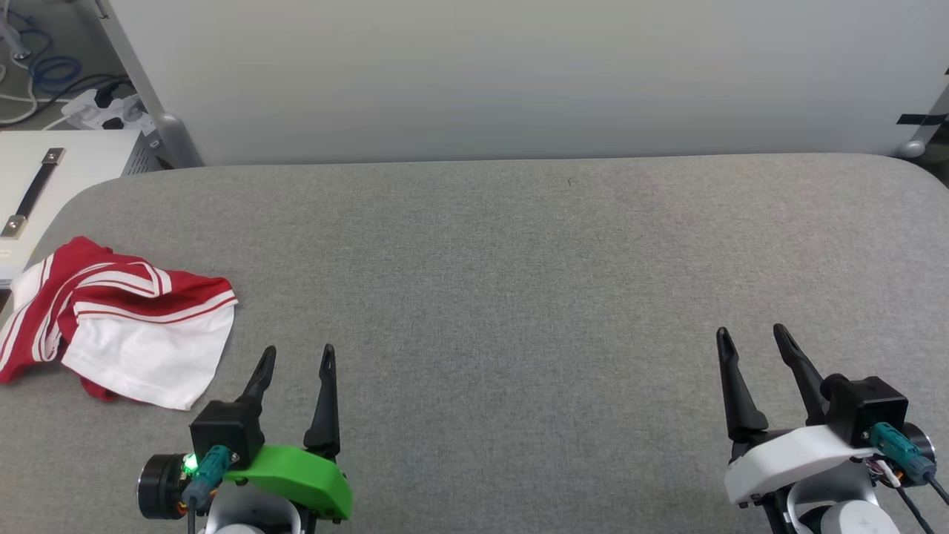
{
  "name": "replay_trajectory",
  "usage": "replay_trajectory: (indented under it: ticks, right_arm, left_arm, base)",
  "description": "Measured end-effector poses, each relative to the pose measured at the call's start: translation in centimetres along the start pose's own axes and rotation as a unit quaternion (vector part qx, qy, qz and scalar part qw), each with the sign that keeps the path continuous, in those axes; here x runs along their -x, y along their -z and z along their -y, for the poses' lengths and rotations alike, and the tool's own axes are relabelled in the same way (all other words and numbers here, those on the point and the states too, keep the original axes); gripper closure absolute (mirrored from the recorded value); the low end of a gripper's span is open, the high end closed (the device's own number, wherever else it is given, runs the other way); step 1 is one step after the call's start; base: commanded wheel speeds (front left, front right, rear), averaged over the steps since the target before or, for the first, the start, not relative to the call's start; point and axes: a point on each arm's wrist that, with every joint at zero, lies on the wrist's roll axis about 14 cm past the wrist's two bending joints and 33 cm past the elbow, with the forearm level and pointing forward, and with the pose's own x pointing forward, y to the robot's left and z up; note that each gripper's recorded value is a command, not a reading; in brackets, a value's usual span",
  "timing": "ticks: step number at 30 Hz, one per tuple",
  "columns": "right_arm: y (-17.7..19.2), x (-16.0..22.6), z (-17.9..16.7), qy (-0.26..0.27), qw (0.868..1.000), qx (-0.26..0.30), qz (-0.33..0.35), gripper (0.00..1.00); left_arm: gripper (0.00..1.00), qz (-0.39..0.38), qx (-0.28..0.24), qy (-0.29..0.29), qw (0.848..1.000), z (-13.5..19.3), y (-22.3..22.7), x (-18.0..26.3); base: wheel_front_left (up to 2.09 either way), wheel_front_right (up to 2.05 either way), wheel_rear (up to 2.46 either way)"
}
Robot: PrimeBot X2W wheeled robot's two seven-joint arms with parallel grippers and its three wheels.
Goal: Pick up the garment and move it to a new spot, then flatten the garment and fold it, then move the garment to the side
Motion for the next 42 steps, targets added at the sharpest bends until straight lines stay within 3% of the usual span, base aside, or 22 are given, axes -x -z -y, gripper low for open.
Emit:
replay_trajectory:
  ticks: [42]
  right_arm:
    - [1.1,0.0,0.1,0.004,1.0,-0.029,0.011,0.0]
  left_arm:
    - [0.0,-0.015,0.049,0.02,0.998,1.0,2.6,0.5]
  base:
    - [0.0,0.0,0.0]
